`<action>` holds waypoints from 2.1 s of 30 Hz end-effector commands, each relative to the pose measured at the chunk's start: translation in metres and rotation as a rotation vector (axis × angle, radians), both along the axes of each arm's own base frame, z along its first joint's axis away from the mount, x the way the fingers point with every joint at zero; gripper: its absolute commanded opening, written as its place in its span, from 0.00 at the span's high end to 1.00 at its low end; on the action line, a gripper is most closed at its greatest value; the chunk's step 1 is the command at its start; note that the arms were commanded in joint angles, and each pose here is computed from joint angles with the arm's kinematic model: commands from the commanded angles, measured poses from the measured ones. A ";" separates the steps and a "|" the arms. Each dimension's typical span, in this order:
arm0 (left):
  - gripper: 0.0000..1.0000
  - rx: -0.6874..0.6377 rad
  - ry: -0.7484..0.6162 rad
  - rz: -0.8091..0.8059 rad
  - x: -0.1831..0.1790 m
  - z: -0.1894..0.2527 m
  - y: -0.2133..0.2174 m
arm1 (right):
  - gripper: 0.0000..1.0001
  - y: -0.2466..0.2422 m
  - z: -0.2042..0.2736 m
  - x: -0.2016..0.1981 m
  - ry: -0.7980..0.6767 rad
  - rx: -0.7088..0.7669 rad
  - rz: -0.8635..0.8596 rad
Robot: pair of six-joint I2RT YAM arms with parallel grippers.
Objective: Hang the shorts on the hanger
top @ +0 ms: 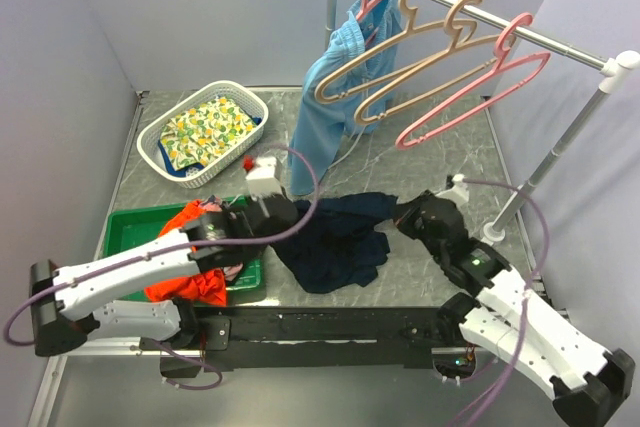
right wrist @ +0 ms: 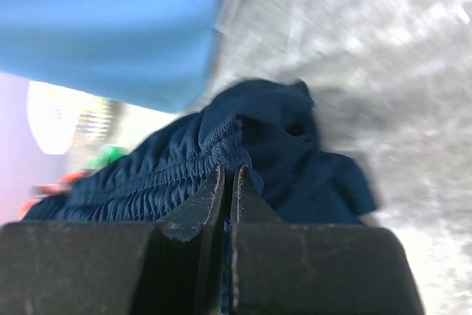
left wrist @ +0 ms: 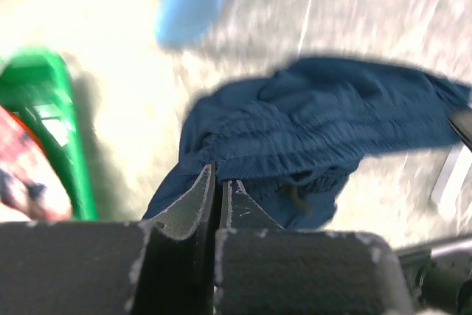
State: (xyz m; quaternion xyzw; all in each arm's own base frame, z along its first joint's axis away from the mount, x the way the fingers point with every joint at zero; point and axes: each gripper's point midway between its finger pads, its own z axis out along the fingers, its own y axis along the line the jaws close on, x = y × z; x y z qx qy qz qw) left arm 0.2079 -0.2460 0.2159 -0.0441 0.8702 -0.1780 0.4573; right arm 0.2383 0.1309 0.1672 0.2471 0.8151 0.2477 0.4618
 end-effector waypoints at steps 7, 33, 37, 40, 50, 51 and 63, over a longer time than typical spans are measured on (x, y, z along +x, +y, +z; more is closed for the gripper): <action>0.97 -0.040 -0.389 0.046 0.037 0.191 0.059 | 1.00 -0.038 0.142 -0.029 -0.201 0.048 -0.042; 0.71 -0.101 0.111 -0.409 0.024 -0.070 -0.059 | 0.85 -0.026 -0.061 -0.008 0.228 -0.045 -0.054; 0.44 -0.099 0.056 -0.425 0.026 -0.033 -0.057 | 0.45 -0.030 -0.039 -0.006 0.179 -0.055 -0.055; 0.31 -0.112 0.002 -0.467 0.016 0.006 -0.049 | 0.30 -0.034 -0.027 -0.009 0.148 -0.055 -0.054; 0.27 -0.127 -0.489 -0.435 0.042 0.213 -0.026 | 0.26 -0.028 -0.008 -0.013 0.084 -0.018 -0.008; 0.27 -0.148 -0.552 -0.412 0.052 0.245 -0.020 | 0.26 -0.027 -0.008 -0.013 0.085 -0.016 -0.004; 0.27 -0.022 -0.703 -0.651 0.134 0.290 -0.082 | 0.26 -0.014 -0.009 -0.010 0.063 -0.016 0.076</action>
